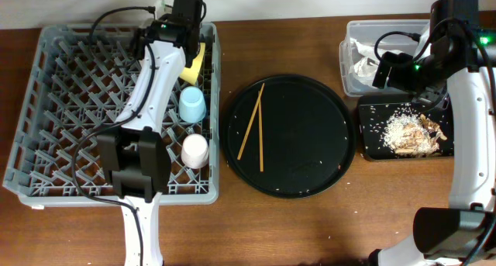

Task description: Sort waste into correct bins and load items into the dishwasher rack

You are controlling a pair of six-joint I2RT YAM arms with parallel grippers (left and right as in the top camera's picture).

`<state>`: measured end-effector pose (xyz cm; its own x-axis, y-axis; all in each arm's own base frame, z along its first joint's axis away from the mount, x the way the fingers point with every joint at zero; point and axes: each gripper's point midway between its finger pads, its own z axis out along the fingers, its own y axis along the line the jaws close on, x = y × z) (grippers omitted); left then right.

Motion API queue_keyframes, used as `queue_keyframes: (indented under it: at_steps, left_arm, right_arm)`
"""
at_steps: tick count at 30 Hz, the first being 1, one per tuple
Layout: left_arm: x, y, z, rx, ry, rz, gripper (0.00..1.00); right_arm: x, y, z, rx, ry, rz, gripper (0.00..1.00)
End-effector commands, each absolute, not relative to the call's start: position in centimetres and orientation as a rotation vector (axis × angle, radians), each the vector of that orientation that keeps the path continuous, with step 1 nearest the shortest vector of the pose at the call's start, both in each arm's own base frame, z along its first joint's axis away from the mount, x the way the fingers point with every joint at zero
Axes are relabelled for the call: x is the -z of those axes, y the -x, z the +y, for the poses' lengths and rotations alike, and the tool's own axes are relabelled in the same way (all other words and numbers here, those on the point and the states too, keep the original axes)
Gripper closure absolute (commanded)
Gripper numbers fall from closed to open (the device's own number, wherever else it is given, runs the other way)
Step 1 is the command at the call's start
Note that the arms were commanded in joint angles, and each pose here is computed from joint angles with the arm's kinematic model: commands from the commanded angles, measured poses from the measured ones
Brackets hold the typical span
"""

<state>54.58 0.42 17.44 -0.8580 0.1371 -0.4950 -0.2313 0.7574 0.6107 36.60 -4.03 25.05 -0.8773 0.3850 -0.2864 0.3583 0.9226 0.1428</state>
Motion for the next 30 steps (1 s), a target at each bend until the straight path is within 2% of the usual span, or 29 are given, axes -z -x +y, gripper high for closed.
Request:
queue_keyframes:
  at_steps: [1, 4, 5, 7, 9, 13, 15, 21, 23, 25, 28, 29, 30]
  left_arm:
    - [-23.9, -54.5, -3.5, -0.537, -0.024, 2.41, 0.32]
    - [-26.2, -49.9, -12.7, 0.014, -0.31, 2.491, 0.32]
    - [-24.8, -47.4, -16.7, 0.136, -0.462, 2.557, 0.32]
    - [-22.5, -44.9, -20.1, 0.194, -0.565, 2.631, 0.43]
    - [-17.8, -42.9, -23.8, 0.205, -0.644, 2.731, 0.43]
    - [-7.8, -42.5, -25.3, 0.155, -0.66, 2.923, 0.46]
    - [-4.2, -42.4, -25.3, 0.129, -0.686, 2.978, 0.5]
    - [0.6, -42.6, -24.7, 0.061, -0.818, 3.002, 0.52]
    - [0.9, -42.7, -24.6, 0.06, -0.815, 3.005, 0.61]
    - [0.9, -43.0, -24.8, 0.065, -0.812, 2.993, 0.77]
    - [0.9, -42.1, -24.8, 0.095, -0.82, 3.025, 0.92]
    - [0.9, -41.6, -24.5, 0.086, -0.825, 3.048, 1.0]
    - [0.4, -41.4, -24.4, 0.081, -0.826, 3.06, 1.0]
  right_arm:
    - [-25.1, -36.6, -4.5, -0.094, -0.561, 2.765, 0.01]
    - [-25.1, -36.6, -4.5, -0.094, -0.561, 2.765, 0.02]
    - [-25.1, -36.6, -4.5, -0.094, -0.56, 2.765, 0.02]
    - [-25.1, -36.6, -4.5, -0.094, -0.561, 2.765, 0.02]
    - [-25.1, -36.6, -4.5, -0.094, -0.561, 2.765, 0.02]
    - [-25.1, -36.6, -4.5, -0.094, -0.561, 2.766, 0.02]
    - [-25.1, -36.6, -4.5, -0.094, -0.561, 2.765, 0.02]
    - [-25.1, -36.6, -4.5, -0.094, -0.561, 2.765, 0.02]
    - [-25.1, -36.6, -4.5, -0.094, -0.561, 2.765, 0.02]
    - [-25.1, -36.6, -4.5, -0.094, -0.561, 2.765, 0.02]
    - [-25.1, -36.6, -4.5, -0.094, -0.561, 2.765, 0.02]
    - [-25.1, -36.6, -4.5, -0.094, -0.561, 2.765, 0.02]
    - [-25.1, -36.7, -4.5, -0.094, -0.561, 2.765, 0.01]
